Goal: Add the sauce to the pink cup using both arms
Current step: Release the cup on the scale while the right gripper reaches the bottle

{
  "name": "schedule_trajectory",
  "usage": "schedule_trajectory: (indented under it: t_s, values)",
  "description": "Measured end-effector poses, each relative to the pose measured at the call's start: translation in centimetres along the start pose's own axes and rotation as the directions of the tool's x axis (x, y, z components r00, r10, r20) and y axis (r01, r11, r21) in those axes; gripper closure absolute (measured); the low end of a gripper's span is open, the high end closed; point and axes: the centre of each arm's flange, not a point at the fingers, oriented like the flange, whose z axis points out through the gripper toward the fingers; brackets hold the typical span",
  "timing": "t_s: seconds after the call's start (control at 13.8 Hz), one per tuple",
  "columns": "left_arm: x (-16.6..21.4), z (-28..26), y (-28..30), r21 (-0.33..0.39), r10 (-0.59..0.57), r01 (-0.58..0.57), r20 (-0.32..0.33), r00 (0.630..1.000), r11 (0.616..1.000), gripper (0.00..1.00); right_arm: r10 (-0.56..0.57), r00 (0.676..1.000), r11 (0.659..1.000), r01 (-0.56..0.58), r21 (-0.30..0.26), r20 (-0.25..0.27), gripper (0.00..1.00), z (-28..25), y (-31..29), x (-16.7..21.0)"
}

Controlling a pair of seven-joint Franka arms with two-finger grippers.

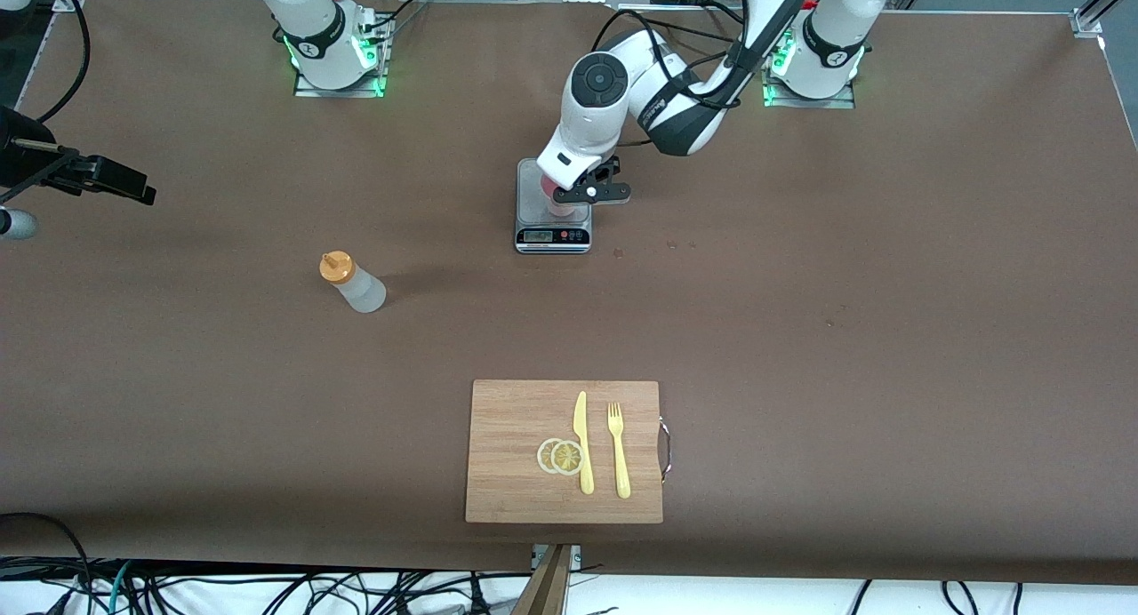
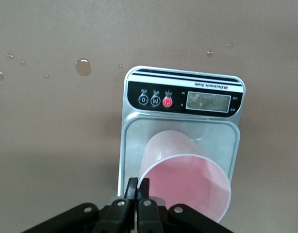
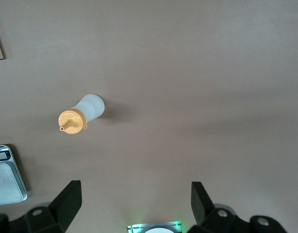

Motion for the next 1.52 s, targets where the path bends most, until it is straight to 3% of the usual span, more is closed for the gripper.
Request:
schedule_trajectory:
  t_s: [0.15, 0.29, 0.44, 0.58, 0.73, 0.8, 0.87, 0.94, 1.16, 1.38, 1.52]
  values:
    - [-0.5, 0.1, 0.3, 0.000, -0.003, 0.003, 0.003, 1.000, 1.000, 0.97, 0.000, 1.000, 1.000, 0.000, 0.000, 0.000, 0.00, 0.0, 0.0, 0.0]
    - [-0.7, 0.2, 0.4, 0.000, -0.001, 0.001, 0.004, 1.000, 1.000, 0.86, 0.000, 1.000, 1.000, 0.000, -0.001, 0.004, 0.00, 0.2, 0.0, 0.1]
    - [-0.5, 0.1, 0.3, -0.001, -0.004, 0.004, 0.003, 1.000, 1.000, 0.64, -0.012, 1.000, 1.000, 0.012, -0.003, 0.025, 0.00, 1.3, -0.1, 0.8]
    - [0.2, -0.5, 0.3, -0.014, -0.012, 0.012, -0.005, 1.000, 1.000, 0.48, -0.107, 0.992, 0.994, 0.107, 0.010, 0.065, 0.00, 3.6, -0.5, 2.0]
    - [1.6, -2.7, 0.5, -0.047, -0.028, 0.027, -0.011, 1.000, 0.999, 0.25, -0.266, 0.960, 0.962, 0.260, 0.080, 0.084, 0.00, 6.6, -0.4, 3.9]
    - [2.5, -4.4, 0.4, -0.060, -0.029, 0.029, -0.005, 1.000, 0.998, 0.16, -0.352, 0.933, 0.930, 0.339, 0.140, 0.075, 0.00, 8.2, 0.3, 4.9]
    - [3.8, -7.0, 0.0, -0.068, -0.030, 0.029, -0.004, 1.000, 0.997, 0.04, -0.434, 0.900, 0.886, 0.416, 0.206, 0.051, 0.00, 9.9, 1.6, 5.9]
    - [5.2, -10.0, -0.6, -0.073, -0.034, 0.033, -0.010, 0.999, 0.997, 0.00, -0.506, 0.863, 0.835, 0.483, 0.262, 0.020, 0.00, 11.6, 3.0, 6.7]
    - [8.9, -19.0, -4.2, -0.091, -0.091, 0.086, -0.050, 0.995, 0.992, 0.00, -0.683, 0.717, 0.622, 0.670, 0.406, -0.138, 0.00, 17.3, 6.1, 8.6]
    - [12.2, -25.5, -9.9, -0.059, -0.118, 0.112, -0.118, 0.986, 0.992, 0.00, -0.768, 0.555, 0.416, 0.812, 0.410, -0.319, 0.00, 22.8, 6.8, 9.0]
    - [14.4, -29.4, -14.7, -0.035, -0.067, 0.062, -0.138, 0.988, 0.997, 0.00, -0.761, 0.475, 0.295, 0.860, 0.416, -0.442, 0.00, 25.8, 6.5, 8.2]
